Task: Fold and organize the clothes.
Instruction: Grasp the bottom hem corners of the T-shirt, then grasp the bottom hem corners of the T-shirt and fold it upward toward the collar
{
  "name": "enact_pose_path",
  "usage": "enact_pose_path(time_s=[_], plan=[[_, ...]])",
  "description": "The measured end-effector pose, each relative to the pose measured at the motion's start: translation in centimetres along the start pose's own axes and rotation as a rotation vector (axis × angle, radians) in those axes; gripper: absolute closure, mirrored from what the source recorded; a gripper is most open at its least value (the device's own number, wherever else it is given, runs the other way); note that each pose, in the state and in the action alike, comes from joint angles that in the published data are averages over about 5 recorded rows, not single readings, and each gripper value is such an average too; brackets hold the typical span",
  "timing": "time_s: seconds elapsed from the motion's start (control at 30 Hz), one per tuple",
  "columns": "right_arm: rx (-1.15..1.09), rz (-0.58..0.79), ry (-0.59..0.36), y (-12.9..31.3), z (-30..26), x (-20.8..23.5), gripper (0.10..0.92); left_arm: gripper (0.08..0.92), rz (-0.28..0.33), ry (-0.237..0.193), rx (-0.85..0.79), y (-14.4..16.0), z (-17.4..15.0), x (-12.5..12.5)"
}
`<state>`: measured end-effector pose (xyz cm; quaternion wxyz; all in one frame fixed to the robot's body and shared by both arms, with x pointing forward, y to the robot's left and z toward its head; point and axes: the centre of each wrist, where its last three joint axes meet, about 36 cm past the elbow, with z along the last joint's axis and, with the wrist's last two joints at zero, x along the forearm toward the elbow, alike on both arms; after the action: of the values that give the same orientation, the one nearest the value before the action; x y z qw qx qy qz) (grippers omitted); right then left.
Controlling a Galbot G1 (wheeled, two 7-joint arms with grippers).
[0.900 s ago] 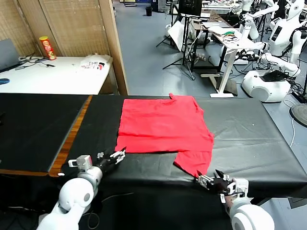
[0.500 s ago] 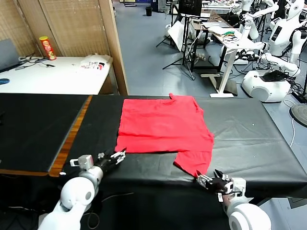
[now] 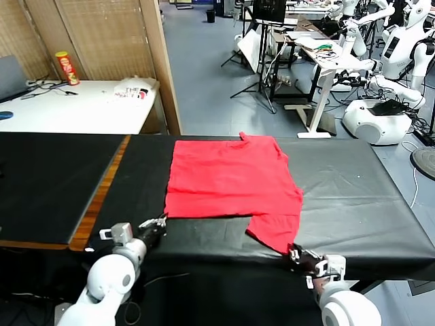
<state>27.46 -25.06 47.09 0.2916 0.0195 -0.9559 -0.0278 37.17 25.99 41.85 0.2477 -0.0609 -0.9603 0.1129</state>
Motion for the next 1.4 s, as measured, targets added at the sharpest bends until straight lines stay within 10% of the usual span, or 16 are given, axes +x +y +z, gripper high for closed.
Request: enact_pose_path(time_s=[0.5,0.9,1.4], plan=[[-0.009,-0.078,-0.221,-2.0,-1.4,-4.7,0.899,0.874,0.019,-0.086,0.011,-0.5,-1.1,4.6],[0.039,-0.091,-0.335,-4.7,-4.3,-14.6,0.899,0.874,0.0,-0.198,0.007,0.0,-2.6,0.3],[0.104,-0.123,-0.352,-4.5,-8.3,-23.2,0.899,0.874,-0.06,-0.178,-0.059,1.3,-3.2,-4.6]])
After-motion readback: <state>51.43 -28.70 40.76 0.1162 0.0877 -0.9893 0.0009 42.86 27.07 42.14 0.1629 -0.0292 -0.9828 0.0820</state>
